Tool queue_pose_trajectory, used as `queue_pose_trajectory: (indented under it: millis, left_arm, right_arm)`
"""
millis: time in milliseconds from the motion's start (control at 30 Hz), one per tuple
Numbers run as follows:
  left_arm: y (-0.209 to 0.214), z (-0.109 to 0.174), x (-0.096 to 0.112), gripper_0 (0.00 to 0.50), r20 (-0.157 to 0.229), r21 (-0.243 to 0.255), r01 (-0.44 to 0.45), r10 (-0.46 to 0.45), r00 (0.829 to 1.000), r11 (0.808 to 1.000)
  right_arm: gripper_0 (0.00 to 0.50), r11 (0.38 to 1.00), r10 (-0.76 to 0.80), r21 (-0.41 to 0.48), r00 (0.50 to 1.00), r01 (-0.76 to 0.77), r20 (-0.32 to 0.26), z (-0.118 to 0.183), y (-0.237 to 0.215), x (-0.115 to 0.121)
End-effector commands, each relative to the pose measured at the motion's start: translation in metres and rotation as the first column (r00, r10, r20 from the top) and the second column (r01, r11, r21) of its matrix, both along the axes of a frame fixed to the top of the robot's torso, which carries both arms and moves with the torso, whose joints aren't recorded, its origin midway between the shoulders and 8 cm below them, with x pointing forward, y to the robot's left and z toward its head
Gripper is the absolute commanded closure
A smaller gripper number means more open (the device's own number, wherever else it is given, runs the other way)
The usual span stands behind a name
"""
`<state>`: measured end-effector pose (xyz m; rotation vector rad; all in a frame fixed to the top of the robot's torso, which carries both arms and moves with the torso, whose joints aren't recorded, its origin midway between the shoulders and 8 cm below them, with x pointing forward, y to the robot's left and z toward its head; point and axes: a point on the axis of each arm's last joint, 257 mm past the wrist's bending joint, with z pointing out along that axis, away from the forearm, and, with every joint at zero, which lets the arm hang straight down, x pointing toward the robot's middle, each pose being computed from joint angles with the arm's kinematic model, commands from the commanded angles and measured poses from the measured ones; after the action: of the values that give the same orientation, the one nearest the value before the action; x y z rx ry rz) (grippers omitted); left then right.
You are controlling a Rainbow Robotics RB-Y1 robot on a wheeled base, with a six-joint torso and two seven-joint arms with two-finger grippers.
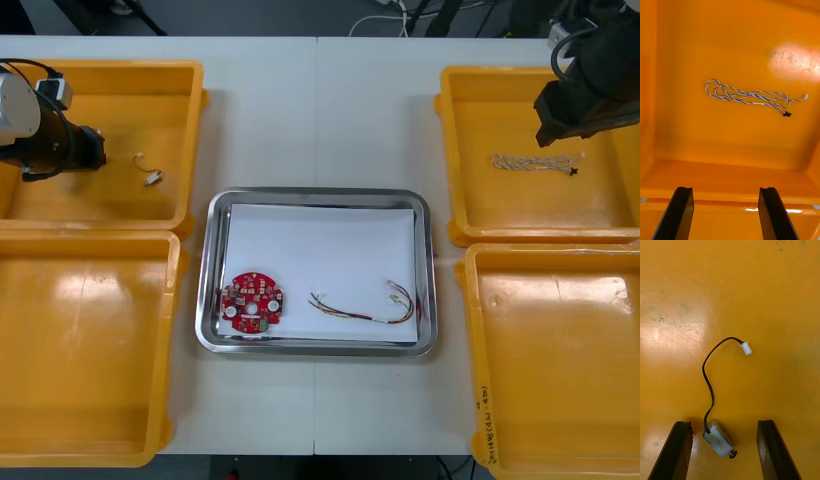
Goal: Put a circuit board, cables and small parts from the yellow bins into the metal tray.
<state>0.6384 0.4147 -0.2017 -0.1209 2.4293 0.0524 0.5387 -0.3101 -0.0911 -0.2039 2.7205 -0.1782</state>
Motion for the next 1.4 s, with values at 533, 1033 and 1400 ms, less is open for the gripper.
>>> queue_pose_trajectory:
  millis: [533,1033,1400]
  left_arm:
    - [0.0,-0.003,0.001,0.5,0.006,0.073,0.076,-0.077,0.997,0.994]
    - [0.001,0.025,-0.013,0.5,-0.036,0.03,0.072,-0.071,0.997,0.997]
    - [0.004,0.053,-0.029,0.5,-0.066,0.019,0.068,-0.067,0.996,0.997]
  right_arm:
    - [0.0,0.946,-0.303,0.118,0.953,0.302,-0.018,0.031,-0.029,0.024]
    - [0.0,0.899,-0.399,0.217,0.916,0.38,0.047,0.022,-0.025,0.055]
    - [0.0,0.84,-0.475,0.326,0.878,0.434,0.054,0.018,-0.036,0.077]
